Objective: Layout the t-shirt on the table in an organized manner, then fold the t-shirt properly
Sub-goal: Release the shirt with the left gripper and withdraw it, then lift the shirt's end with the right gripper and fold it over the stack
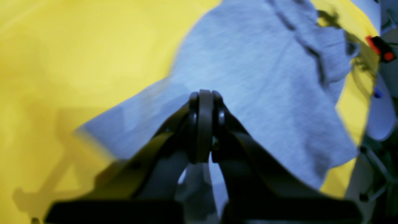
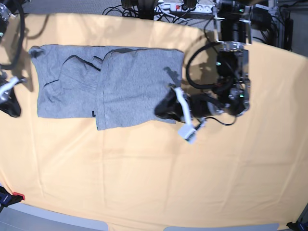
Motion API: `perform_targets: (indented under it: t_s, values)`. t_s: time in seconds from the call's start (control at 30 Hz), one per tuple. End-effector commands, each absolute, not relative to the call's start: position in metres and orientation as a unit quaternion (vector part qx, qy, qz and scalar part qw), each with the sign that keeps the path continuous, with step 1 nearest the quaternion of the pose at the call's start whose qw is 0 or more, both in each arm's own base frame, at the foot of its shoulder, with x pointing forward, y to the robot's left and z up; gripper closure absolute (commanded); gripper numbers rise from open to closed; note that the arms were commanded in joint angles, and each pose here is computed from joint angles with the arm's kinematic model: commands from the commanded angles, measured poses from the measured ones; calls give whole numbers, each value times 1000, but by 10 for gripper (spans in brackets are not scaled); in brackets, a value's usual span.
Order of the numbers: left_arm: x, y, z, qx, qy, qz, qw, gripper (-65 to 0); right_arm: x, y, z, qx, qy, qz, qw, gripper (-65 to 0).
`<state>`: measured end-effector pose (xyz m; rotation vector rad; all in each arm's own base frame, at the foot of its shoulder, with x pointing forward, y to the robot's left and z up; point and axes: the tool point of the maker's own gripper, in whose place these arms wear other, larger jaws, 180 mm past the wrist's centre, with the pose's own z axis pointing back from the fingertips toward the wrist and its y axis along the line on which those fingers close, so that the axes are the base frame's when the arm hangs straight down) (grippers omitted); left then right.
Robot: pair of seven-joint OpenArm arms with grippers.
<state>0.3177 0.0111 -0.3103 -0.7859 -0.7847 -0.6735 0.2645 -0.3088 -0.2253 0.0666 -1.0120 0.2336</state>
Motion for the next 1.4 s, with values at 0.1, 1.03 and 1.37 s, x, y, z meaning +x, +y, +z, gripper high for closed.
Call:
perform_targets:
  t_s: [0.1, 1.03, 1.37]
  values:
    - [328, 33, -287, -364, -397, -310, 783, 0, 251, -340, -246, 39, -465, 41, 884, -444]
    - [328, 108, -283, -307, -382, -322, 810, 0, 214, -262, -362, 371, -358, -96, 851, -467]
    - [328, 108, -283, -307, -382, -322, 810, 0, 215, -211, -376, 420, -320, -68, 846, -464]
